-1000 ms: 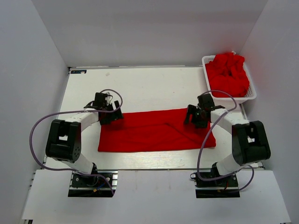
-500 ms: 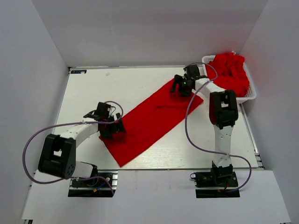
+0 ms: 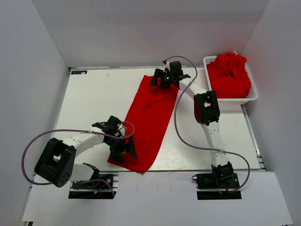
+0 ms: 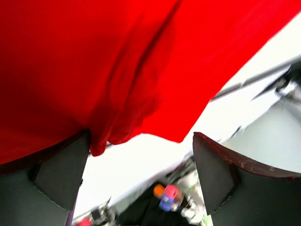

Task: Fold and stack the t-shirts
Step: Rotate the tshirt 90 degrees

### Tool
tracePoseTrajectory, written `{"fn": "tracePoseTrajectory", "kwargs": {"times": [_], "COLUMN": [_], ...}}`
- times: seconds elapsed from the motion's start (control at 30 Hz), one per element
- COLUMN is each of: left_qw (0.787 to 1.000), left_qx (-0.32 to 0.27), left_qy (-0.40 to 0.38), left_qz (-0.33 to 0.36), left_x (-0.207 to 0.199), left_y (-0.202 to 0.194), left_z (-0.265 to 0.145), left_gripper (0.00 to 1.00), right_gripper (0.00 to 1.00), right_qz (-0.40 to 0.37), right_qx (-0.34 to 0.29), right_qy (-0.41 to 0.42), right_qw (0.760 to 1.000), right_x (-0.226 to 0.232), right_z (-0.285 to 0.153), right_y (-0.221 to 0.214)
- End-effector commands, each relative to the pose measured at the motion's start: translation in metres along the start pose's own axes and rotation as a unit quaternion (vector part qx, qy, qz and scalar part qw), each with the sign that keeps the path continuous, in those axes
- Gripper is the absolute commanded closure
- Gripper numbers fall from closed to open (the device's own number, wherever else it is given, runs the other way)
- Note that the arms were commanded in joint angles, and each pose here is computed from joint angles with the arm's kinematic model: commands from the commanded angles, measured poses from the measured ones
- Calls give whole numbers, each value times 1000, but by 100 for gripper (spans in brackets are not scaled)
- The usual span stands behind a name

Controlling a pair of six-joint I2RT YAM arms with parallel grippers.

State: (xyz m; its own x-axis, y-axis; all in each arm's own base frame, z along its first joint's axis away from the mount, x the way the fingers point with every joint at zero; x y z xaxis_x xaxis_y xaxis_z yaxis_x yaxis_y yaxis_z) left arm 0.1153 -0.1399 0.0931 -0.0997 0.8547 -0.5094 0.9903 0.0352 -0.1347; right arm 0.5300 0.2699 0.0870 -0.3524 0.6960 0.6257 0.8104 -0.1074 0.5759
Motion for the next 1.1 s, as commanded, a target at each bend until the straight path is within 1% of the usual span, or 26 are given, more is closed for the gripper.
{"fn": "tracePoseTrajectory", "kwargs": {"times": [0.0,0.07,0.13,0.17,0.2,0.23,0.27,0.3,0.33,0.37,0.4,0.43,0.47,0.5,0.53,0.6,0.63,0.67,0.73,0.8,0.83,0.87,0.9,0.97,1.0,1.07], "left_qw": [998,997,996,993,992,990,981,978,966,957,952,937,929,925,914,904,892,885,877,881,881,881,885,885,888,885], "left_qx": [45,46,43,21,15,2,-50,-60,-110,-150,-173,-223,-248,-269,-307,-343,-374,-390,-405,-400,-403,-399,-394,-397,-389,-393], "left_qy": [-29,-27,-19,-17,-11,-3,18,56,132,160,185,212,229,236,236,237,242,243,255,251,248,253,248,241,241,246], "left_qz": [28,59,79,115,126,138,185,191,192,190,171,164,151,126,119,96,81,66,41,35,17,1,-16,-30,-37,-50], "left_x": [-9,-18,-26,-40,-46,-52,-67,-66,-61,-72,-72,-82,-85,-87,-96,-96,-95,-94,-83,-75,-68,-62,-51,-44,-37,-25], "left_y": [-12,-9,-4,8,12,19,37,42,59,79,91,107,116,124,136,148,153,158,167,182,193,204,212,226,233,239], "left_z": [5,3,-2,-11,-18,-24,-39,-48,-58,-74,-82,-99,-105,-110,-118,-128,-137,-143,-155,-150,-157,-151,-152,-154,-148,-154], "left_gripper": [0,0,0,0,0,0,0,0,0,0,0,0,0,0,0,0,0,0,0,0,0,0,0,0,0,0], "right_gripper": [12,12,11,11,11,11,10,10,10,10,10,10,10,10,10,10,10,10,10,10,10,10,10,10,10,10], "right_qz": [-22,-26,-45,-48,-72,-73,-91,-109,-118,-130,-152,-143,-139,-134,-127,-112,-108,-104,-84,-78,-70,-75,-63,-64,-60,-56], "right_qx": [0,-4,-26,-33,-51,-55,-55,-66,-51,-53,-93,-83,-84,-94,-91,-62,-48,-42,-16,0,14,21,26,55,48,63], "right_qy": [50,45,26,17,15,11,-3,-1,-33,-52,-49,-66,-85,-109,-122,-162,-169,-188,-212,-229,-241,-240,-257,-270,-288,-301], "right_qw": [998,999,998,998,996,996,994,992,991,989,983,984,983,980,980,978,979,976,974,970,968,968,964,959,954,950], "right_x": [25,26,30,30,40,45,48,73,61,61,87,78,78,82,81,76,81,78,76,78,78,86,84,86,84,76], "right_z": [21,27,25,21,10,5,-3,-24,-25,-28,-51,-52,-56,-69,-71,-74,-73,-71,-65,-54,-52,-46,-44,-39,-38,-33], "right_y": [-7,-9,2,8,24,29,34,45,31,28,47,37,36,42,39,25,15,9,-9,-26,-34,-42,-49,-71,-74,-86]}}
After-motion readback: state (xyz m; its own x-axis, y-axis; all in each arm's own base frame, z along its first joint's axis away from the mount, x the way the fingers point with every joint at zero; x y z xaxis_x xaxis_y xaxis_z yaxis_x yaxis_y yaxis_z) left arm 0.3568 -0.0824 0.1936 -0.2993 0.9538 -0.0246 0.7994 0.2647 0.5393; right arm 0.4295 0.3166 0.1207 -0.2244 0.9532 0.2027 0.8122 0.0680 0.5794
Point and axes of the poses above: each gripper's point midway between its finger pads, its own z axis out along the fingers, its own x axis along the line the jaws close on, y = z × x, the point moved 7 cm from there along -z, back along the fingers, and after that the axes turned 2 degrees about z, right-handed, at the moved point
